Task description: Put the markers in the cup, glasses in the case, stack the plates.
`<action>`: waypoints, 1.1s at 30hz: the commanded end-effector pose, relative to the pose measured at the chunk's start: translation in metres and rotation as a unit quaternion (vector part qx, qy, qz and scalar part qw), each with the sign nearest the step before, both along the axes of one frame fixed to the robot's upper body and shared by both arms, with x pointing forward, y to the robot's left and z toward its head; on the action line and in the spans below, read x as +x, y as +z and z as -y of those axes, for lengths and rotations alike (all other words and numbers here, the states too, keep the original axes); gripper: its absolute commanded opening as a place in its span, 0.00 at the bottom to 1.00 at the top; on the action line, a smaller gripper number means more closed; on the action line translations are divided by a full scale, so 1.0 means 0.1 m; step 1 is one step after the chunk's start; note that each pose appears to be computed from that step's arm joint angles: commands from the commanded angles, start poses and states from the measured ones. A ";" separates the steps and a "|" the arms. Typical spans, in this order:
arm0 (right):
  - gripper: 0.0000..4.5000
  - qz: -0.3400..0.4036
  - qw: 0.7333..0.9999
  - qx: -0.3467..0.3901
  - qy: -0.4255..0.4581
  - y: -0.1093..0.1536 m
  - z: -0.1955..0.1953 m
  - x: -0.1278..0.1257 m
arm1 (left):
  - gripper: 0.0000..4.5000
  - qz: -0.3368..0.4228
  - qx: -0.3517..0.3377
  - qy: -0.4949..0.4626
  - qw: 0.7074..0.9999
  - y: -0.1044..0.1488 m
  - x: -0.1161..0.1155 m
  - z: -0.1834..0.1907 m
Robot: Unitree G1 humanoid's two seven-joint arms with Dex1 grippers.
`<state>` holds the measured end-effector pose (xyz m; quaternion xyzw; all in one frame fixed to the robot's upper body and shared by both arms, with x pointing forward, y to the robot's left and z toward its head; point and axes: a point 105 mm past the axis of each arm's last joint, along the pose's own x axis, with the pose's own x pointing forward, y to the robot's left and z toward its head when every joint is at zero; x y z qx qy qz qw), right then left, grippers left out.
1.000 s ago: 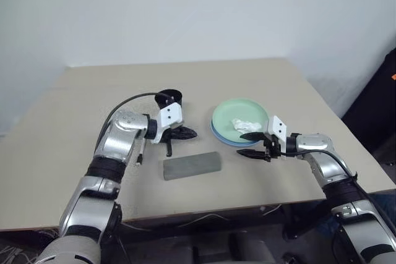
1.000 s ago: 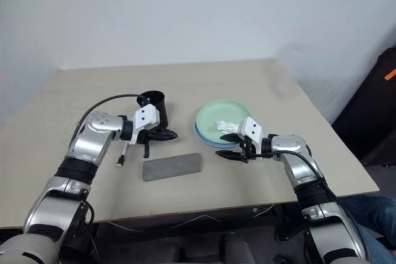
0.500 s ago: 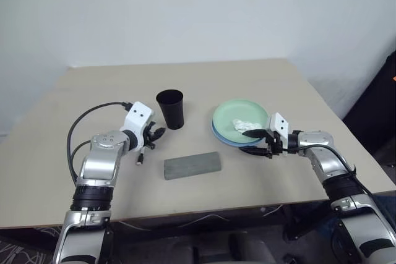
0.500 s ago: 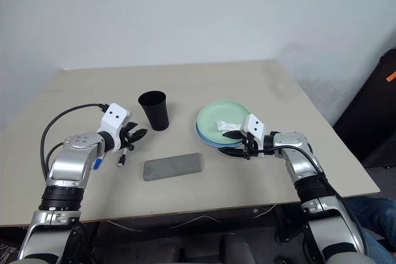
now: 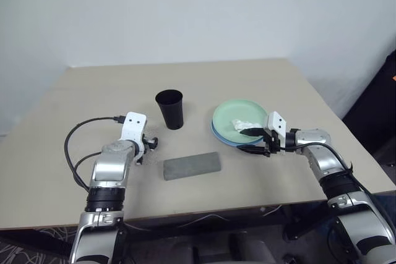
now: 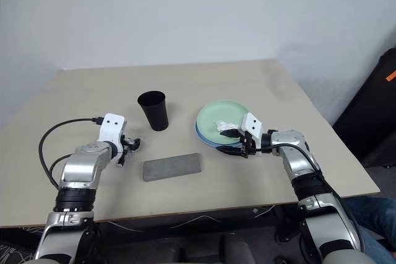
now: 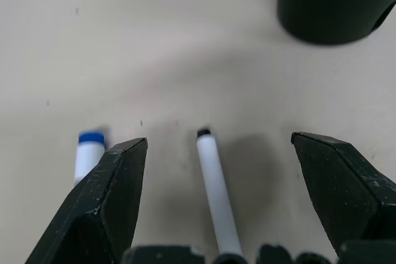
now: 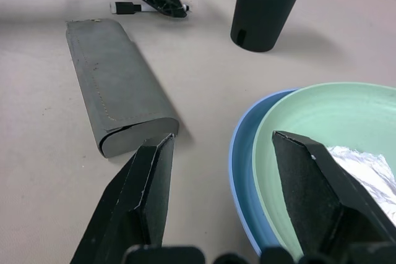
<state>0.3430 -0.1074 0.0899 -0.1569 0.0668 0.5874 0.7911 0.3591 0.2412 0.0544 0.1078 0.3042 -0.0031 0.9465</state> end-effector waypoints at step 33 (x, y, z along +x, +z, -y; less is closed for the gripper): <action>0.61 0.038 0.999 0.004 -0.017 0.13 0.04 0.10 | 0.01 0.190 -0.122 -0.411 0.883 0.99 -0.13 1.21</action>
